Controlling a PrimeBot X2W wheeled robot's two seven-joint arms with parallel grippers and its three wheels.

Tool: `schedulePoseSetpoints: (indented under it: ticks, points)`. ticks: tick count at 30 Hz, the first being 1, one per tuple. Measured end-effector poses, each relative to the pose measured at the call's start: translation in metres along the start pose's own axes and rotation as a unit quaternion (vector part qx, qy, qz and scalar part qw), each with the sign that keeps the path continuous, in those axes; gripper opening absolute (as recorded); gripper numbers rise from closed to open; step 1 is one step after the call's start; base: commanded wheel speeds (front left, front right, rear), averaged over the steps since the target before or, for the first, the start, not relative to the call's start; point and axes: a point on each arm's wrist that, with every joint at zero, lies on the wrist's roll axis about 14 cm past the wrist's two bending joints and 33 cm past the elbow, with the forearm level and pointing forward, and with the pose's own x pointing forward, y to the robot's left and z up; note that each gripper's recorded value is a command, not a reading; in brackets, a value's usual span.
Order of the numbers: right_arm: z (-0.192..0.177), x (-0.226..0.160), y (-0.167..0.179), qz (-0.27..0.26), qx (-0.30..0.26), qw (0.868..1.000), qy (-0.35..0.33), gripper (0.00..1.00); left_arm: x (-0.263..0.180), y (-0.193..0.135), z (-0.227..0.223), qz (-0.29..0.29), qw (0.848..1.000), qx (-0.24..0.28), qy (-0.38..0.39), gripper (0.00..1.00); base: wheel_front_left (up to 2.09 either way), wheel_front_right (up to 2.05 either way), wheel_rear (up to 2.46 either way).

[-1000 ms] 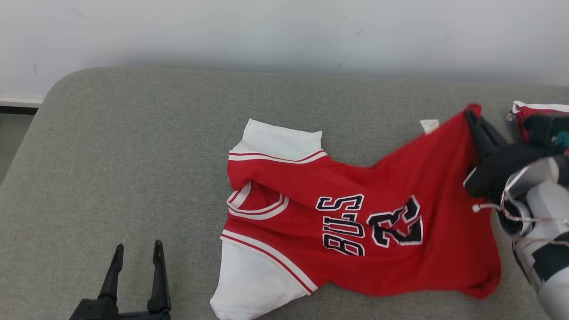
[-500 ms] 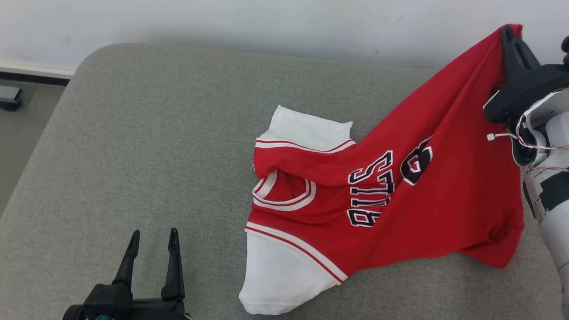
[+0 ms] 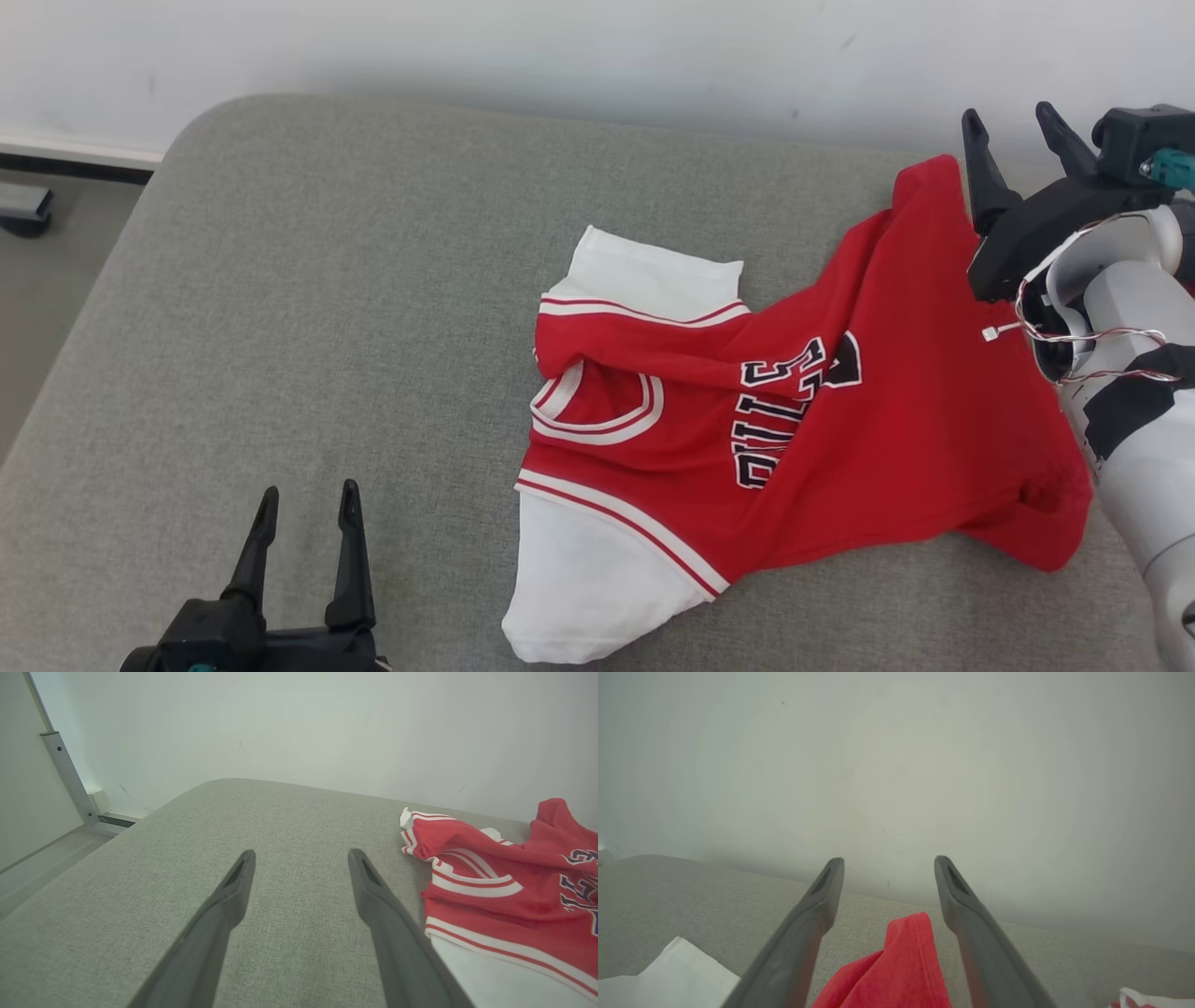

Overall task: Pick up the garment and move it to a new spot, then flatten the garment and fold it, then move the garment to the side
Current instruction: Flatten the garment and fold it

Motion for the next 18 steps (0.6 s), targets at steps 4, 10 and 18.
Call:
schedulePoseSetpoints:
  ticks: [4,10,18]
  points:
    - [0.007,-0.013,-0.005,0.0,-0.006,1.0,-0.021,1.0,-0.001,0.0,0.005,-0.003,1.0,0.004,-0.007,1.0,0.0,0.0,0.0]
    - [0.01,-0.042,-0.011,0.002,-0.001,0.999,-0.051,1.0,-0.006,0.002,0.007,-0.004,1.0,0.008,-0.012,1.0,0.0,0.0,0.0]
    - [0.012,-0.097,-0.026,-0.011,0.022,0.996,-0.09,1.0,-0.012,-0.005,0.013,-0.015,1.0,0.011,-0.023,1.0,0.0,0.0,0.0]
